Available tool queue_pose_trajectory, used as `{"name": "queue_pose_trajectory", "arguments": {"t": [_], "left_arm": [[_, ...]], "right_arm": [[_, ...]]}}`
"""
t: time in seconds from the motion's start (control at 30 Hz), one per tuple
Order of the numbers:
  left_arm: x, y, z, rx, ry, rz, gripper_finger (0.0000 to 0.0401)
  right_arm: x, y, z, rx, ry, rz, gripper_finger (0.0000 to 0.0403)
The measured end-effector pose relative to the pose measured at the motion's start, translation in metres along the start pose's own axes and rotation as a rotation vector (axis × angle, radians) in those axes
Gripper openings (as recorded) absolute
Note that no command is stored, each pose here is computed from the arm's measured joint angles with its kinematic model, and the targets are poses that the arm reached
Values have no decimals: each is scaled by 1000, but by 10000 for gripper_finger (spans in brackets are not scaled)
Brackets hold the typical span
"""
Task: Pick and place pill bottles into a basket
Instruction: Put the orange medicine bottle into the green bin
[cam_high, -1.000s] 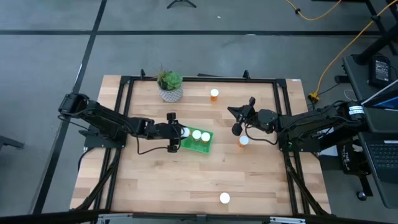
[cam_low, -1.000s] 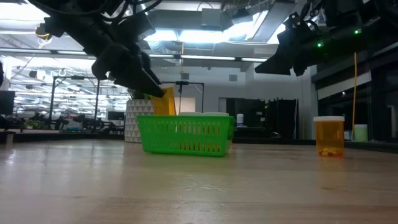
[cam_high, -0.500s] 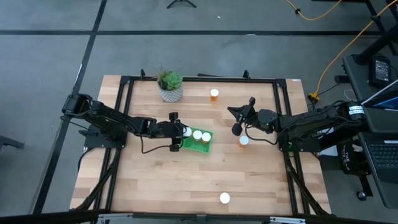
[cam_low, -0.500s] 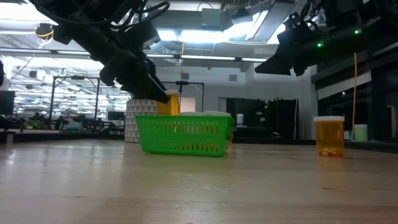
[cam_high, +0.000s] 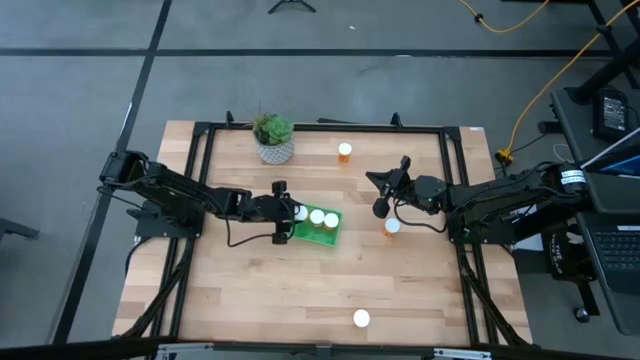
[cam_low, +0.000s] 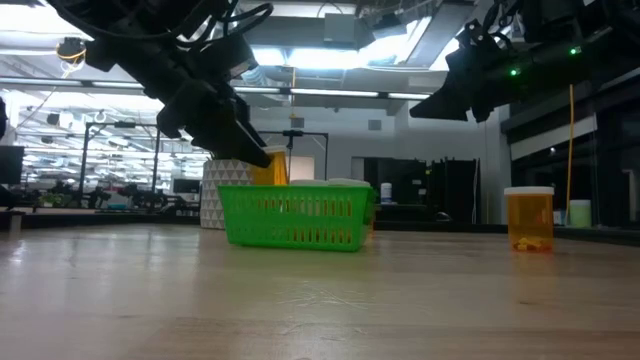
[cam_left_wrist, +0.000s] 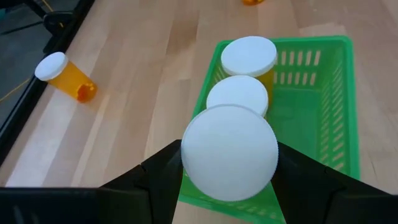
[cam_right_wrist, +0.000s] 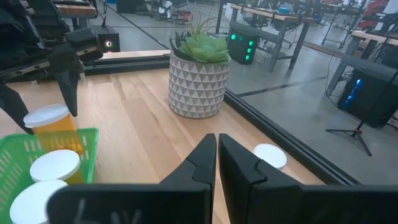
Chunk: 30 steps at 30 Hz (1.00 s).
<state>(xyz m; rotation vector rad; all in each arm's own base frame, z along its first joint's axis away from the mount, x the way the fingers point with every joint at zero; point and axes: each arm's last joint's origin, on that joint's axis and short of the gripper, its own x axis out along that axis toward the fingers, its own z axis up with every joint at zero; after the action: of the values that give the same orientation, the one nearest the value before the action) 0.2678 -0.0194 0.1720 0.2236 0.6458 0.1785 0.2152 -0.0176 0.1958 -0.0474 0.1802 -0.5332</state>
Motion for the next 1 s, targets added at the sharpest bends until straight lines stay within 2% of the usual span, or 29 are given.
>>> {"name": "queue_pose_trajectory", "arguments": {"t": [0.5, 1.0], "left_arm": [[6, 8, -3, -37, 23, 5, 212], [19, 4, -14, -27, 80, 1, 212]], "right_arm": [[0, 0, 0, 0, 0, 0, 23], [0, 0, 0, 0, 0, 0, 23]]}}
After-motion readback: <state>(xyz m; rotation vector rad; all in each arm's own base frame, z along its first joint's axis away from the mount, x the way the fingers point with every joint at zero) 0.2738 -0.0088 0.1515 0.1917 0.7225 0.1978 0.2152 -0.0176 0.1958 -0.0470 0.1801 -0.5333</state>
